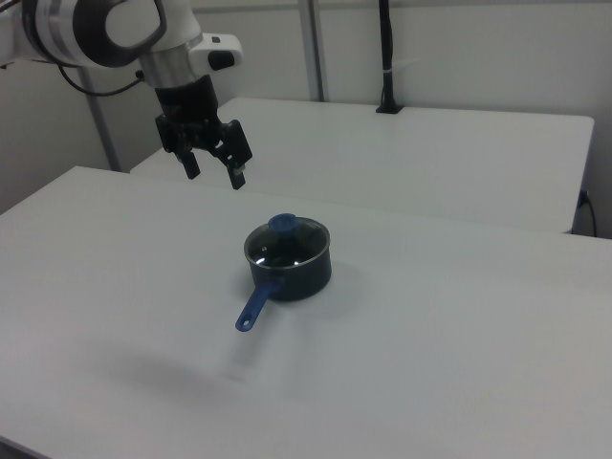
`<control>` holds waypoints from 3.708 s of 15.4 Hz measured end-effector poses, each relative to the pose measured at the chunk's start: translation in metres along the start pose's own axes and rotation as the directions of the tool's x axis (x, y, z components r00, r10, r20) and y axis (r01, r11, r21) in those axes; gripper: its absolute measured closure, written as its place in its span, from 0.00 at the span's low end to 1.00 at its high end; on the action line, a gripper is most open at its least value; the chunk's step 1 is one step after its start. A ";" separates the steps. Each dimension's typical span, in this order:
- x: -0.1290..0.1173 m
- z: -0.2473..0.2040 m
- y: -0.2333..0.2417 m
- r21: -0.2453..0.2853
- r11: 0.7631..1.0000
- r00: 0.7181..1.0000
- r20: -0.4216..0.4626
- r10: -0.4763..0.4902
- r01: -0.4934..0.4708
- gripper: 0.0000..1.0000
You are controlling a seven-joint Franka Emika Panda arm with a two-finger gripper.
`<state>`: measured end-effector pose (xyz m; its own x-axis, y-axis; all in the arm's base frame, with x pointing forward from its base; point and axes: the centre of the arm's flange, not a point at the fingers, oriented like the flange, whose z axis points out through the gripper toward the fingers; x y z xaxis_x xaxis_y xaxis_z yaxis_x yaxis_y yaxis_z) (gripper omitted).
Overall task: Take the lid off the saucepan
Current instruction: 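Lower the gripper onto the blue knob of the glass lid and grasp it, then lift the glass lid up off the saucepan rim by its knob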
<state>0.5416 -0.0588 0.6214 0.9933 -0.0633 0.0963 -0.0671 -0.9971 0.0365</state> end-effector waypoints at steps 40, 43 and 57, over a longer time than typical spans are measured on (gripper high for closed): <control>0.125 0.210 -0.089 -0.009 0.827 0.793 -0.292 0.535 -0.562 0.00; 0.125 0.217 -0.089 -0.032 0.829 0.795 -0.305 0.524 -0.559 0.02; 0.127 0.225 -0.091 -0.074 0.832 0.799 -0.335 0.499 -0.550 0.33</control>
<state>0.6953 0.0143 0.4065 0.7289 -0.5338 0.4286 -0.6095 -0.7912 0.0511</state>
